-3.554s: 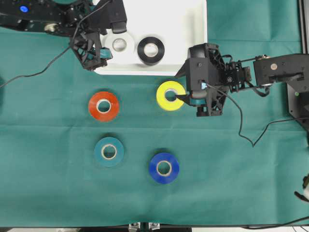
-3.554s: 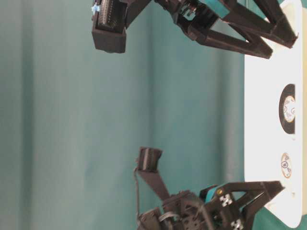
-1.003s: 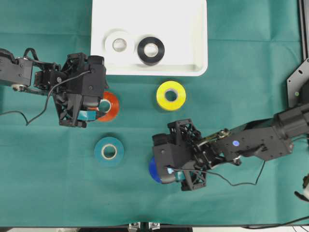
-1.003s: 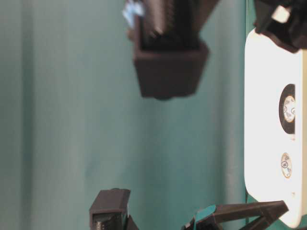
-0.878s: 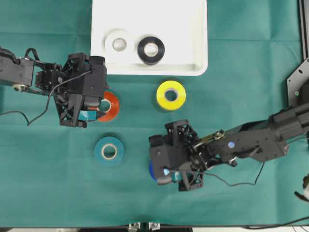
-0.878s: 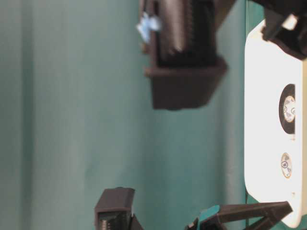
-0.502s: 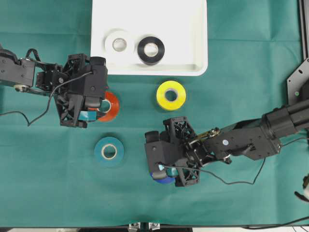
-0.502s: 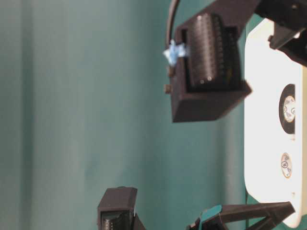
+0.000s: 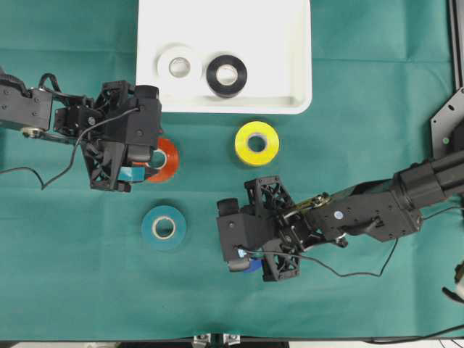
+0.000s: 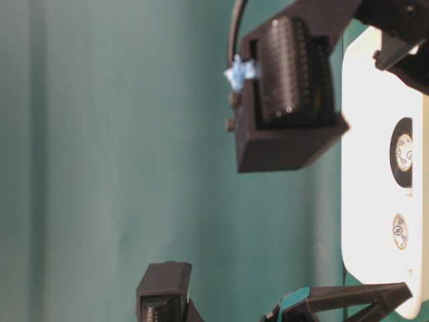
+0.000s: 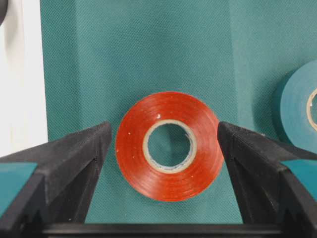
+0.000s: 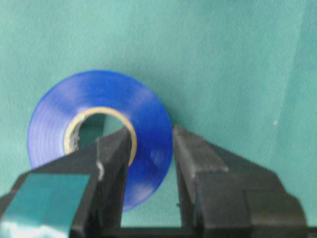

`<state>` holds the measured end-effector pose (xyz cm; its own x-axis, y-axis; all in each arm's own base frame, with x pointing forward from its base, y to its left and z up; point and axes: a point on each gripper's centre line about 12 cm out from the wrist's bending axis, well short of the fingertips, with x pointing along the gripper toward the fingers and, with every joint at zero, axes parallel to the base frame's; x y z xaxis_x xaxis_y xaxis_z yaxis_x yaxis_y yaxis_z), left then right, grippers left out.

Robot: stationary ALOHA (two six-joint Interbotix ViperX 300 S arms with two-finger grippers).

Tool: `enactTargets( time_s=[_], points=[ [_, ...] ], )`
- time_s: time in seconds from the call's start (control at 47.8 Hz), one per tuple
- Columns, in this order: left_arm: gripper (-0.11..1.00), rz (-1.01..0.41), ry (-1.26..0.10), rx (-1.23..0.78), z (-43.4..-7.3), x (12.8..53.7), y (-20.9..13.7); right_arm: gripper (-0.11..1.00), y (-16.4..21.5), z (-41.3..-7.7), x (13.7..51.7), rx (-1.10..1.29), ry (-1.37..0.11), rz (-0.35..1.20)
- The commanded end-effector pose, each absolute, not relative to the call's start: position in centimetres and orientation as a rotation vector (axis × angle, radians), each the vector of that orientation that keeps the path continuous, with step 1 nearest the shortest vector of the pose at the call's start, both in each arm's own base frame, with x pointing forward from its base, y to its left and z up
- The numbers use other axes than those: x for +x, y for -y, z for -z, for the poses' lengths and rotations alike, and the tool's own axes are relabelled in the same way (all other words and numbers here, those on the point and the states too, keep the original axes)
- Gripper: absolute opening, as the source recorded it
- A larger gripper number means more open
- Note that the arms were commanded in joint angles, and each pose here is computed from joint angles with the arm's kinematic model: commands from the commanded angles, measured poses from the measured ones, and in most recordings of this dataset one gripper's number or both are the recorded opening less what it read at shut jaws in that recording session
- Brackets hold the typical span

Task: Put the tape alternately from left to right into the white case.
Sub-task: 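Move the right gripper to the blue roll and grasp it, then carry the blue roll into the tray beside the black roll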

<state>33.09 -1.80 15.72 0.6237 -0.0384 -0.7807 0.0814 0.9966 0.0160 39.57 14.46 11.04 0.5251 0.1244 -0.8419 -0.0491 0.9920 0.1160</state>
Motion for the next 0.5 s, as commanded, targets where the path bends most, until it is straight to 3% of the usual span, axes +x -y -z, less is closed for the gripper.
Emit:
enactTargets(
  time_s=[0.0,0.481],
  points=[
    [0.82,0.071,-0.866,0.051,-16.5,33.3,1.9,0.25,-14.6,-13.6,40.3,0.098,-0.946,-0.119],
    [0.82,0.084,-0.865,0.057,-16.5,33.2,2.4,0.25,-14.0,-18.4,39.3,0.115,-0.896,-0.107]
  ],
)
